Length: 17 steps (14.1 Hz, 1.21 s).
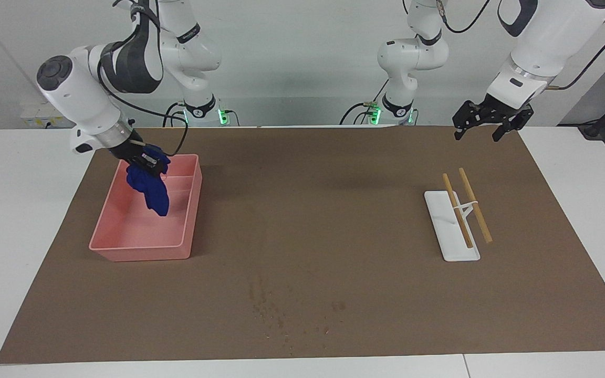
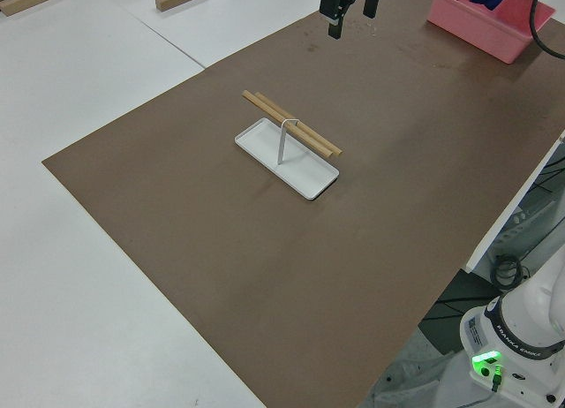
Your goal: Wipe water with towel using both arms
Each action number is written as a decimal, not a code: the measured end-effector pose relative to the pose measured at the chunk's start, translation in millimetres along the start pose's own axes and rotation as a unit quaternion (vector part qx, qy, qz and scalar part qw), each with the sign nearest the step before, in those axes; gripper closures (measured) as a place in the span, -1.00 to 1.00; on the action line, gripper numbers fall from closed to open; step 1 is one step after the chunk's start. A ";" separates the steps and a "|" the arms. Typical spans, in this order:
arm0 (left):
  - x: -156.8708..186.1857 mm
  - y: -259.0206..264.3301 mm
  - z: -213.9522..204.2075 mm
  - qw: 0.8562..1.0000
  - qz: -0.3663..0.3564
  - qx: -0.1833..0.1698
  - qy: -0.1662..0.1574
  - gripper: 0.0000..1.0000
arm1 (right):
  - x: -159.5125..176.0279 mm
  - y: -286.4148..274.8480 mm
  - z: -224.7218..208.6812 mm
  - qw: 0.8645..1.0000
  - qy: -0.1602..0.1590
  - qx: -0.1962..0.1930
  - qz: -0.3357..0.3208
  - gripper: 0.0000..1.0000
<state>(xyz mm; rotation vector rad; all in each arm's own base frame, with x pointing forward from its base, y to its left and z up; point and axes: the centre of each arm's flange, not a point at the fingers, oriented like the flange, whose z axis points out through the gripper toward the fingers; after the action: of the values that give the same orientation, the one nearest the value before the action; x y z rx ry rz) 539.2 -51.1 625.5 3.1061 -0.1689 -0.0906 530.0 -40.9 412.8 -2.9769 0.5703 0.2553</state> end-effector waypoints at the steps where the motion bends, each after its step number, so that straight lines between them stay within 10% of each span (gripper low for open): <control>1: 0.0 -1.2 0.0 1.000 -0.001 0.000 0.000 -1.00 | 5.9 1.4 17.8 1.000 -0.001 -0.006 -0.012 0.64; 3: -0.1 -3.3 -0.1 1.000 -0.003 0.000 0.000 -1.00 | 10.7 1.0 41.1 1.000 0.001 -0.018 -0.025 0.53; 10: -0.1 -3.1 0.0 1.000 -0.003 0.000 0.000 -1.00 | -10.9 -33.3 -34.0 0.996 0.057 -0.012 -0.064 -0.93; 17: -0.1 -3.1 0.0 1.000 -0.003 0.000 0.000 -1.00 | -34.2 -62.5 -181.9 0.988 0.117 -0.032 -0.098 -1.00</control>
<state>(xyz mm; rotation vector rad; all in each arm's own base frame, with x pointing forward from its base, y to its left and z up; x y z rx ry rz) 539.5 -48.0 625.4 3.1063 -0.1600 -0.0908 548.5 5.6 601.6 -3.1190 0.2884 -0.0948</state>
